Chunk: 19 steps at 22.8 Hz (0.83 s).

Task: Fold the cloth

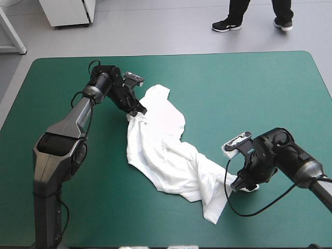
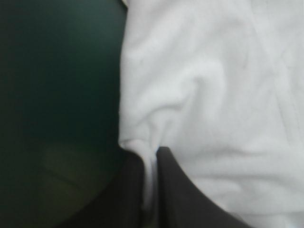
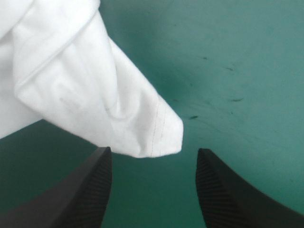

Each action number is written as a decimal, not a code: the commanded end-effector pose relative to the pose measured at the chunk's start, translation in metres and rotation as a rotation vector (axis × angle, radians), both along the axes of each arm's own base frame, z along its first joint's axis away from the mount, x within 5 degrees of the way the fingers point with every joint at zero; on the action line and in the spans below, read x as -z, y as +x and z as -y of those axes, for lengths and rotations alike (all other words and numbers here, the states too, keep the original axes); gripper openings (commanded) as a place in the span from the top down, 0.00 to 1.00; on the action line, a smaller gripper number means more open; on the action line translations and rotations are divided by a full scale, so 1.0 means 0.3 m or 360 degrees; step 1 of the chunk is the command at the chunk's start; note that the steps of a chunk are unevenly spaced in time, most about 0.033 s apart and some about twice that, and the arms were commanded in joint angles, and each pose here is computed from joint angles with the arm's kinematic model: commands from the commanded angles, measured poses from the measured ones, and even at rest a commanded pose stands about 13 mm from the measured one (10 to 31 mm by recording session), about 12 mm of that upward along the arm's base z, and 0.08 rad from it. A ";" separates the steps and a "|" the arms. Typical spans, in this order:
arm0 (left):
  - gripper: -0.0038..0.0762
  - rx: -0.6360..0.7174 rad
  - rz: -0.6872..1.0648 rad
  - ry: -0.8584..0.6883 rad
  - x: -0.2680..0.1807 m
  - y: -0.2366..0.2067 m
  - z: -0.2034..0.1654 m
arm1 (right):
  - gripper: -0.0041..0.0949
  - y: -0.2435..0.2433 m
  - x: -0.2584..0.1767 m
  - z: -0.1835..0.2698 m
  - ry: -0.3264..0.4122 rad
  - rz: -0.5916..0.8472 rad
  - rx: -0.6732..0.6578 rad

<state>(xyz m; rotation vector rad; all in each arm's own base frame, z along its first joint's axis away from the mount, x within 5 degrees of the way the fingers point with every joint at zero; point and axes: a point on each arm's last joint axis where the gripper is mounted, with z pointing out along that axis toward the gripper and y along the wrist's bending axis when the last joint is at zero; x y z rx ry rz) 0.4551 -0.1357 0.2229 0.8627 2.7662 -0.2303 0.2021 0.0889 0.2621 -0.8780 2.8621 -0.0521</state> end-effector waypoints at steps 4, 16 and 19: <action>0.96 -0.0002 0.0078 -0.0012 -0.130 -0.033 -0.015 | 0.41 0.048 0.029 -0.015 -0.0034 0.0011 -0.0049; 0.96 0.0000 0.0067 -0.0009 -0.129 -0.035 -0.015 | 0.40 0.061 0.158 -0.048 0.0016 -0.0206 0.0010; 0.96 0.0000 0.0070 -0.0013 -0.133 -0.036 -0.015 | 0.56 0.052 0.184 -0.056 0.0038 -0.0292 -0.0008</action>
